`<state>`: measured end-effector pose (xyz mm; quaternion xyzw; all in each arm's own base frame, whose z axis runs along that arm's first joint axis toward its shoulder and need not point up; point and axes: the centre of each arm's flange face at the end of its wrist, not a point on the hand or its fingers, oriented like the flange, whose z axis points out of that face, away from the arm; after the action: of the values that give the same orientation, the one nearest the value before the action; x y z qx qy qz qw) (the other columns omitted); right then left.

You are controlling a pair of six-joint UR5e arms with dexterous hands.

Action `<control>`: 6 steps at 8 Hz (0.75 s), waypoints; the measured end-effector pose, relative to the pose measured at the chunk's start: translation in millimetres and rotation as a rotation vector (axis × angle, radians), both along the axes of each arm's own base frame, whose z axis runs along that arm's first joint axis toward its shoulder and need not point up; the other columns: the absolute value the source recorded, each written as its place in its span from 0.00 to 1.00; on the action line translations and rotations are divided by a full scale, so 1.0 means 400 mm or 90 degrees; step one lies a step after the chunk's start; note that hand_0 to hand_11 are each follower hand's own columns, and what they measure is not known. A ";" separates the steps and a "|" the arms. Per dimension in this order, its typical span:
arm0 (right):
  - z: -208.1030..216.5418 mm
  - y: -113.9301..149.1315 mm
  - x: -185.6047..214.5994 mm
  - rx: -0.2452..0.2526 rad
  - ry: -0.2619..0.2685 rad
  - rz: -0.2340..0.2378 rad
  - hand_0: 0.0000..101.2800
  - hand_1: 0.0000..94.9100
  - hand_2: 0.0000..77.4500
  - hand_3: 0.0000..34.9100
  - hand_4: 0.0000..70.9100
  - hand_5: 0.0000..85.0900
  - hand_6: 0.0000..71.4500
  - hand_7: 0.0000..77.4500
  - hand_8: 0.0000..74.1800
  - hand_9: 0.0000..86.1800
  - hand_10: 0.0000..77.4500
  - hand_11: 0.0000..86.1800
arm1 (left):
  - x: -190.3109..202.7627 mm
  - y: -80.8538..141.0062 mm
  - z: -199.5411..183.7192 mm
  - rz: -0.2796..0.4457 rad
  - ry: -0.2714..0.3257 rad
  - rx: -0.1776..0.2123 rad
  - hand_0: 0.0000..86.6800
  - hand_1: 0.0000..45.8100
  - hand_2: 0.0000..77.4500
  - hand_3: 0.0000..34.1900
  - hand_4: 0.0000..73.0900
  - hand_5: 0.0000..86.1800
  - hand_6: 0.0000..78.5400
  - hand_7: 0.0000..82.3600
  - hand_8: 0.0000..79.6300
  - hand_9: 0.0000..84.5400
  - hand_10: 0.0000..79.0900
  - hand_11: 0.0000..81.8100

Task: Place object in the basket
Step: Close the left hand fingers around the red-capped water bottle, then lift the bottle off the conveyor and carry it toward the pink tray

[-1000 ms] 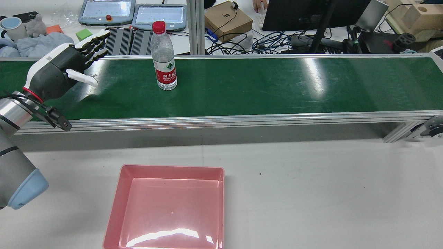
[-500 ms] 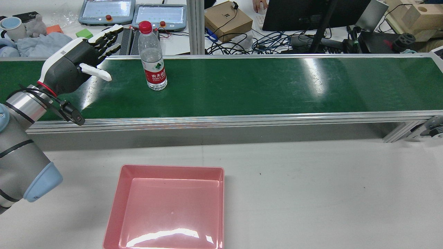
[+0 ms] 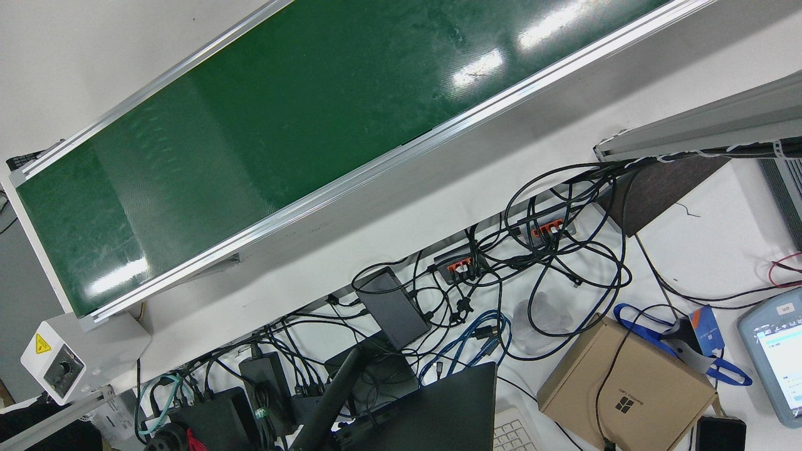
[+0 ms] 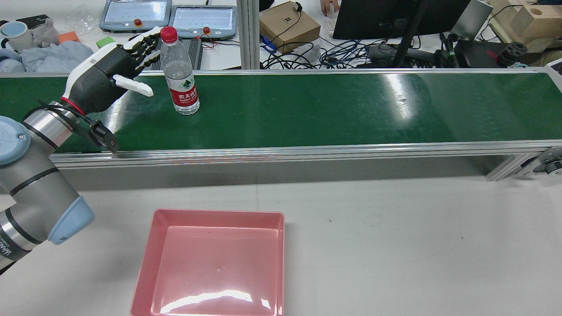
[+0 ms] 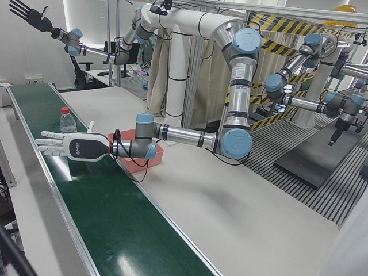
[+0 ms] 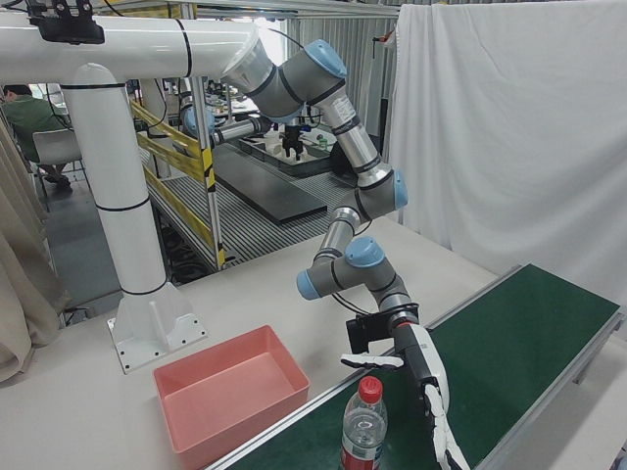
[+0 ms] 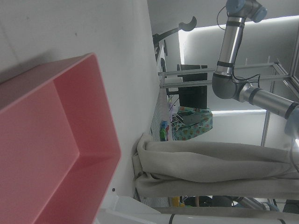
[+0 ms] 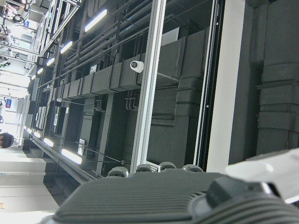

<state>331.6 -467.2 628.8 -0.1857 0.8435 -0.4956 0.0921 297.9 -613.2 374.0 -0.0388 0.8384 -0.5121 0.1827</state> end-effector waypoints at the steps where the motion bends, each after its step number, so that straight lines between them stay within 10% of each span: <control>1: 0.000 0.000 0.000 0.000 0.000 0.000 0.00 0.00 0.01 0.00 0.01 0.00 0.00 0.01 0.00 0.00 0.01 0.00 | 0.014 -0.017 0.001 0.000 -0.001 -0.001 0.58 0.18 0.01 0.01 0.12 0.13 0.02 0.01 0.01 0.01 0.06 0.10; 6: 0.000 0.000 0.000 0.000 0.000 0.000 0.00 0.00 0.01 0.00 0.01 0.00 0.00 0.01 0.00 0.00 0.01 0.00 | 0.030 -0.034 -0.023 0.004 -0.002 0.000 0.59 0.18 0.01 0.01 0.12 0.13 0.02 0.01 0.01 0.01 0.06 0.10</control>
<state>331.6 -467.2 628.8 -0.1857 0.8435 -0.4955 0.0921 309.7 -626.8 365.0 -0.0405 0.8382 -0.5113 0.1855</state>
